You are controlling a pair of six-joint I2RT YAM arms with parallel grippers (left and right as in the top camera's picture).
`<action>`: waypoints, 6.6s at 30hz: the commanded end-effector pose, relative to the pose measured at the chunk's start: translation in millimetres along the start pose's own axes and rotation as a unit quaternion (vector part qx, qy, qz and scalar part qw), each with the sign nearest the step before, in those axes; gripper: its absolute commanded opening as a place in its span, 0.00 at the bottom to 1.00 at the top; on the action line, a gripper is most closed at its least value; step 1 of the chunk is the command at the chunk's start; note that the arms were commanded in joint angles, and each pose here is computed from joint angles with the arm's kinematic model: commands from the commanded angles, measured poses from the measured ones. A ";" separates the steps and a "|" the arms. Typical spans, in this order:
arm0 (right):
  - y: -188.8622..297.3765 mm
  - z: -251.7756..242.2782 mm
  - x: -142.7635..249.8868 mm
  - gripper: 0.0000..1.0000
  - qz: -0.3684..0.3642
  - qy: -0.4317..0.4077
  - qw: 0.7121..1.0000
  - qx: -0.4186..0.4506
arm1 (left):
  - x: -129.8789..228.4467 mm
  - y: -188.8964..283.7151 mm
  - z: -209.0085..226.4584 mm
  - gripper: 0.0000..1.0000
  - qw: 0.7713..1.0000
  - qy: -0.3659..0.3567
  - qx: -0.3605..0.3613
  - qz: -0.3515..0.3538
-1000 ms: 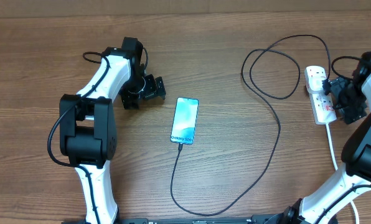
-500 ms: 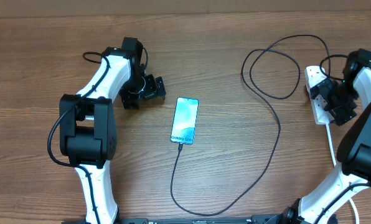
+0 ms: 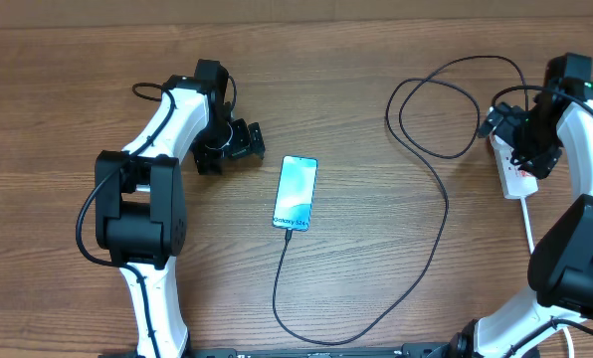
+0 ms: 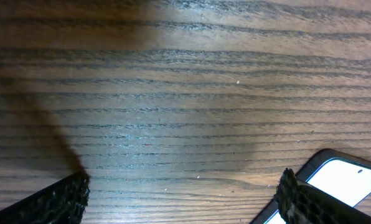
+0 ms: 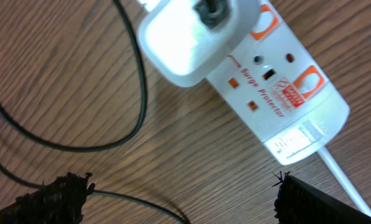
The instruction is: Plug charger to phone and switch on socket
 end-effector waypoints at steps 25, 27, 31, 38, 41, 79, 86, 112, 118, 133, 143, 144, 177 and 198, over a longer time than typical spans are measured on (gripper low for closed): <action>6.3 -0.1 -3.8 1.00 -0.011 0.012 1.000 -0.005 | 0.3 3.3 -3.8 0.99 1.000 -0.001 0.008 -0.004; 6.3 -0.1 -3.7 1.00 -0.011 0.012 1.000 -0.005 | 0.4 3.2 -3.9 1.00 1.000 -0.001 0.008 -0.004; 6.3 -0.1 -3.8 1.00 -0.011 0.012 1.000 -0.005 | 0.4 3.2 -3.9 1.00 1.000 -0.001 0.008 -0.004; 6.3 -0.1 -3.8 1.00 -0.011 0.012 1.000 -0.005 | 0.4 3.2 -3.9 0.99 1.000 -0.001 0.008 -0.004; 6.3 -0.1 -3.8 1.00 -0.011 0.012 1.000 -0.005 | 0.4 3.2 -3.9 1.00 1.000 -0.001 0.008 -0.004; 6.3 -0.1 -3.8 1.00 -0.011 0.012 1.000 -0.005 | 109.2 235.1 -8.9 0.99 0.960 -0.108 0.109 -0.233; 6.3 -0.1 -3.8 1.00 -0.011 0.012 1.000 -0.005 | 122.2 222.0 9.2 0.99 0.972 -0.105 0.041 -0.207; 6.3 -0.1 -3.8 1.00 -0.011 0.012 1.000 -0.005 | 122.3 91.2 47.5 1.00 0.909 -0.103 0.194 -0.353; 6.3 -0.1 -3.8 1.00 -0.011 0.012 1.000 -0.005 | 135.0 88.5 64.1 0.99 0.882 -0.105 0.218 -0.405; 6.3 -0.1 -3.8 1.00 -0.011 0.012 1.000 -0.005 | 158.6 97.1 109.7 1.00 0.828 -0.072 0.234 -0.505; 6.3 -0.1 -3.8 1.00 -0.011 0.012 1.000 -0.005 | 171.7 75.5 131.1 1.00 0.775 -0.070 0.277 -0.563; 6.3 -0.1 -3.8 1.00 -0.011 0.012 1.000 -0.005 | 173.2 71.8 134.2 1.00 0.779 -0.060 0.278 -0.559; 6.3 -0.1 -3.8 1.00 -0.011 0.012 1.000 -0.005 | 186.6 96.1 135.1 1.00 0.728 -0.103 0.296 -0.610; 6.3 -0.1 -3.8 1.00 -0.011 0.012 1.000 -0.005 | 186.6 96.1 135.1 1.00 0.728 -0.103 0.296 -0.610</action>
Point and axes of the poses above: each gripper's point midway between its finger pads, its own y axis back along the fingers, its own z axis along the line the jaws close on, x = y × z, the point moved 6 cm from there along y, back along the fingers, and after that the axes turned 11 degrees about y, right-handed, at the moved point
